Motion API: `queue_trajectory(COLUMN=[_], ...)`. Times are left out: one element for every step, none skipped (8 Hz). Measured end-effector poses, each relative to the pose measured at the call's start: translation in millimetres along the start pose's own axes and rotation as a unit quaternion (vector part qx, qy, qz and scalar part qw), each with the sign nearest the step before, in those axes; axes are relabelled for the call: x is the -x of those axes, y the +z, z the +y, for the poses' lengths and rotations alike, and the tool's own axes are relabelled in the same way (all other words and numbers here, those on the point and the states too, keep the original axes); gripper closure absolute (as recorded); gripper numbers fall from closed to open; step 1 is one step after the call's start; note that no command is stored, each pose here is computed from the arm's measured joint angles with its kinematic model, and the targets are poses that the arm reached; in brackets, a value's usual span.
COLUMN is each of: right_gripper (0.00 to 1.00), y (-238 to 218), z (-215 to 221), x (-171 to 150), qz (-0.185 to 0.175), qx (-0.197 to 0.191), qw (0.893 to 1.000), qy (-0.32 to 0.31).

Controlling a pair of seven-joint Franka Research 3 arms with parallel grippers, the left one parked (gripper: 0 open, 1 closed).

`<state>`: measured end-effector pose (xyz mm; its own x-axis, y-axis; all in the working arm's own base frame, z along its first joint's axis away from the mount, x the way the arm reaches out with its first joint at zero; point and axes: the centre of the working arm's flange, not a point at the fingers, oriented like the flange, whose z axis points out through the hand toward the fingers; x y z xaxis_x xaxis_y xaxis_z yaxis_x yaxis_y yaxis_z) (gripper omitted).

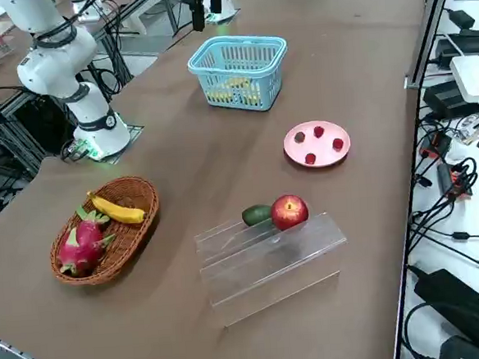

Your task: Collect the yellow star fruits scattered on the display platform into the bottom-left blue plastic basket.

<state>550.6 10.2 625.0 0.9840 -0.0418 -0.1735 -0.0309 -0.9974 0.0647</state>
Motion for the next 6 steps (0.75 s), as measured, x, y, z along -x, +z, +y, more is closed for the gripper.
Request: queue_trajectory(right_gripper=[0.00, 0.00, 0.00, 0.00, 0.00, 0.00], y=[2.0, 2.6, 3.6, 6.4, 8.2, 6.4], z=[2.8, 4.9, 4.8, 4.5, 5.3, 6.3], x=[3.5, 6.5, 9.1, 12.4, 16.9, 19.9], qz=[0.002, 0.005, 0.009, 0.019, 0.029, 0.035], qx=[0.001, 0.000, 0.000, 0.000, -0.001, -0.001], qw=[1.000, 1.000, 1.000, 1.000, 1.000, 0.999], qy=[0.003, 0.005, 0.005, 0.005, 0.006, 0.007])
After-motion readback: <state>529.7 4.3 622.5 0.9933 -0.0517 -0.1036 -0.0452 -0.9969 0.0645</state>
